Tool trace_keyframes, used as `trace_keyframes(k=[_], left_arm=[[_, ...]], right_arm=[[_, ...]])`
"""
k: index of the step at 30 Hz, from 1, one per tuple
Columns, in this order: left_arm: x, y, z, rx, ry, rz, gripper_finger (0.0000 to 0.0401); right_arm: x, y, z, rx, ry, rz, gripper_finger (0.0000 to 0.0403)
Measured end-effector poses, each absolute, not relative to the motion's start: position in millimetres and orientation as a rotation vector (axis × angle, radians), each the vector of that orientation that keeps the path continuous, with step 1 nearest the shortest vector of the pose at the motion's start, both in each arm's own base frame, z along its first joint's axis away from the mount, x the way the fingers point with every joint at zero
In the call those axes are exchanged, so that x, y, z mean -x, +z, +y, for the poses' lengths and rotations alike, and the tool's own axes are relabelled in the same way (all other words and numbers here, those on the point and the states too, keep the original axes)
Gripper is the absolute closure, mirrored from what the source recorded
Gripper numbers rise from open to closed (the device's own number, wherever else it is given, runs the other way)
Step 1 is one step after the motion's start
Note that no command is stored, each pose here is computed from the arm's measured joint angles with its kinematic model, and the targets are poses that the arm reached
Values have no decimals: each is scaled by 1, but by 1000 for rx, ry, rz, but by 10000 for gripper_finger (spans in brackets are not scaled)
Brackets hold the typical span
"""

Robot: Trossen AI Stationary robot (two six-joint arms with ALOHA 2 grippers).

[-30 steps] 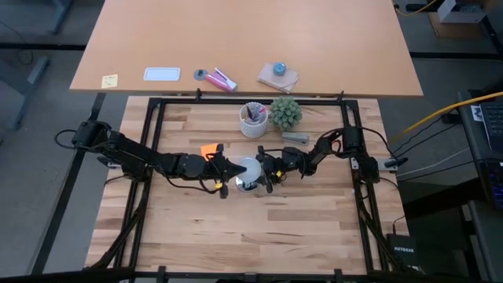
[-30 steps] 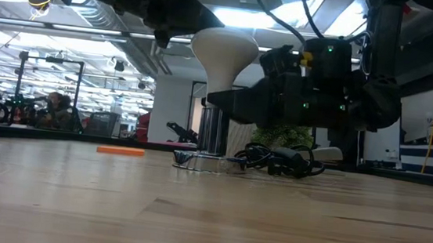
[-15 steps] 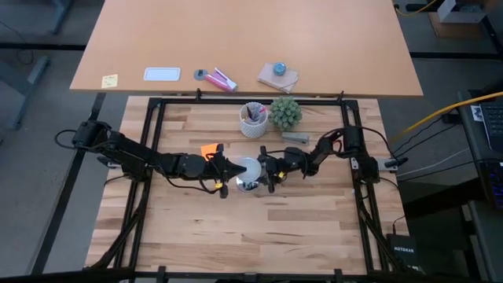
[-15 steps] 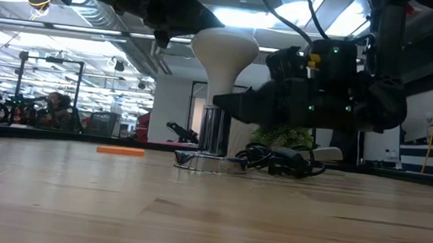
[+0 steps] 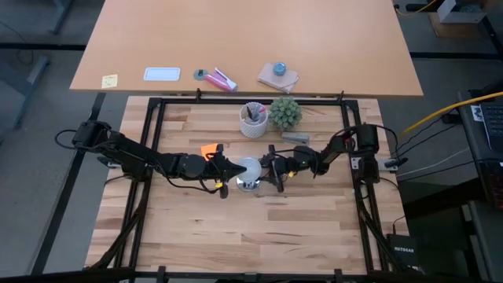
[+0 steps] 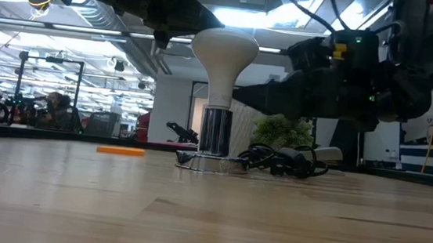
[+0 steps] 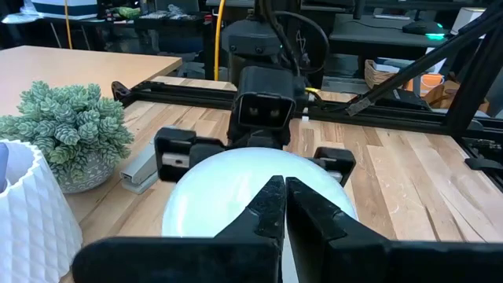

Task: Screw lightbulb
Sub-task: Insert the light bulb into the lamp socket

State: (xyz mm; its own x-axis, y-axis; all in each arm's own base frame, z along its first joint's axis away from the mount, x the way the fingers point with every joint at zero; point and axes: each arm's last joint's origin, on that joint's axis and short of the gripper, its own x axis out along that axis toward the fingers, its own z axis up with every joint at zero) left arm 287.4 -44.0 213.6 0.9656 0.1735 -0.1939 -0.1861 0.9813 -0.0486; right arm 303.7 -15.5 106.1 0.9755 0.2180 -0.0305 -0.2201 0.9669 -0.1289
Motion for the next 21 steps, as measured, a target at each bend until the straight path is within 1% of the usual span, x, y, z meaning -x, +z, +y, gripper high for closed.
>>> trace_keyframes(k=[6,11,13,16,21], left_arm=[[-287,213,-44,66,182,190,396],[-287,213,-44,67,182,190,396],[-287,213,-44,66,182,190,396],[-288,214,-44,68,182,190,396],[-288,214,-44,70,182,190,396]], right_arm=[[-286,110,-14,130,217,28,171],[-273,119,-15,136,149,11,179],[-271,123,-16,139,112,-2,194],[-270,129,-17,141,67,-23,230],[-274,134,-19,144,24,-43,307]])
